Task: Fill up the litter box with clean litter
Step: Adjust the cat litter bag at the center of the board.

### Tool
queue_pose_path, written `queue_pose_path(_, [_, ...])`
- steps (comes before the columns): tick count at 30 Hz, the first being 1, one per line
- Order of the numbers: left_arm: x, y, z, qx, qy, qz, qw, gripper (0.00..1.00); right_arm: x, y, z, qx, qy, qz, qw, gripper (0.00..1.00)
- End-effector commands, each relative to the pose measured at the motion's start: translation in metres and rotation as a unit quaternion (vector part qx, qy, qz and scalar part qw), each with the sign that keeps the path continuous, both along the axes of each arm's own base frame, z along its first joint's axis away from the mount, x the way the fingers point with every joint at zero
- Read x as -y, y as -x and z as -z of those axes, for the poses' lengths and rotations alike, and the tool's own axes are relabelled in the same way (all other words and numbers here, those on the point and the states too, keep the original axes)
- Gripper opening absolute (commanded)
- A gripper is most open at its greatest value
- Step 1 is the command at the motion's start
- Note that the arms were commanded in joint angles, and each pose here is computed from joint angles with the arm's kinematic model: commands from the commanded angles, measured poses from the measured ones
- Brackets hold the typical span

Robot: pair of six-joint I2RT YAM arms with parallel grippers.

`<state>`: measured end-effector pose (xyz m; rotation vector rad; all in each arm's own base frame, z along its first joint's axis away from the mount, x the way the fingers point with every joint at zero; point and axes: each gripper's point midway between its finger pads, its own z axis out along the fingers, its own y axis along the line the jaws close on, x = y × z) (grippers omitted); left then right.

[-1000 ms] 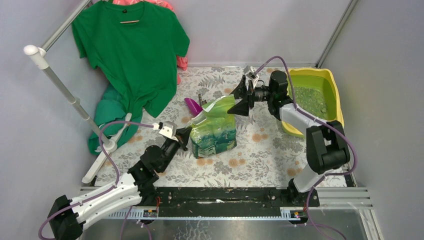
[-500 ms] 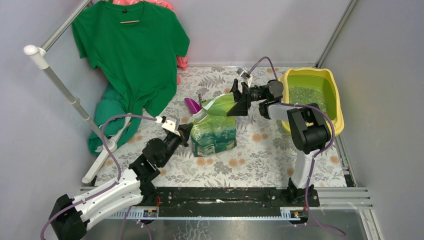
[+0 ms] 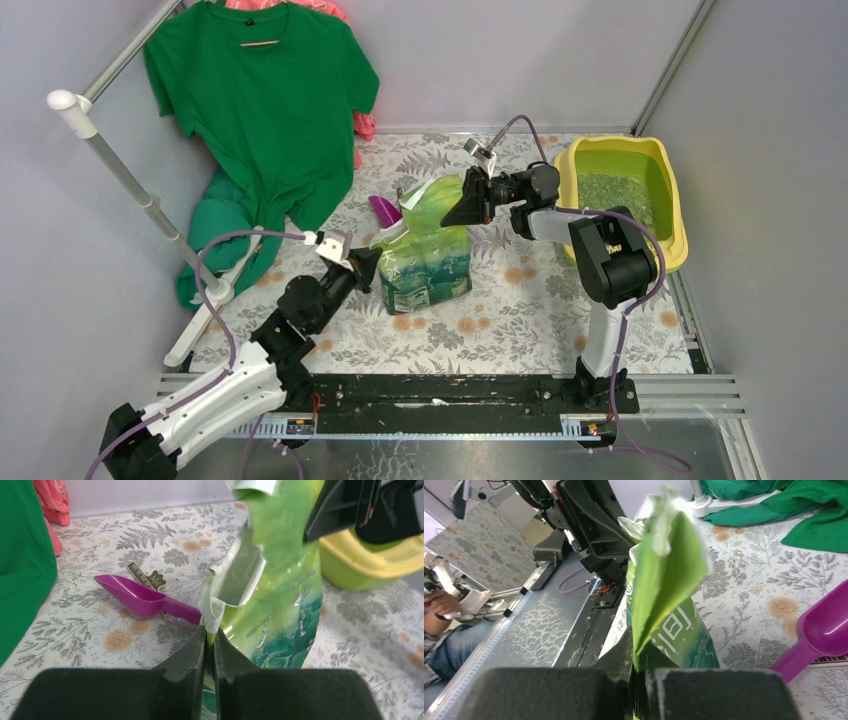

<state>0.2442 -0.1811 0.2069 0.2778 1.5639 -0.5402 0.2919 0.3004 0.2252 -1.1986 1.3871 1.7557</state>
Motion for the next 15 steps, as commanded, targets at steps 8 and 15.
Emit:
queue_pose_path(8, [-0.010, -0.007, -0.048, 0.077, 0.079, -0.023, 0.994, 0.99, 0.001, 0.008, -0.027, 0.045, -0.018, -0.008, 0.999, 0.00])
queue_pose_path(15, [0.004, -0.014, -0.022, 0.067, 0.051, 0.001, 0.996, 0.99, 0.003, 0.009, -0.024, 0.036, -0.002, -0.022, 0.999, 0.00])
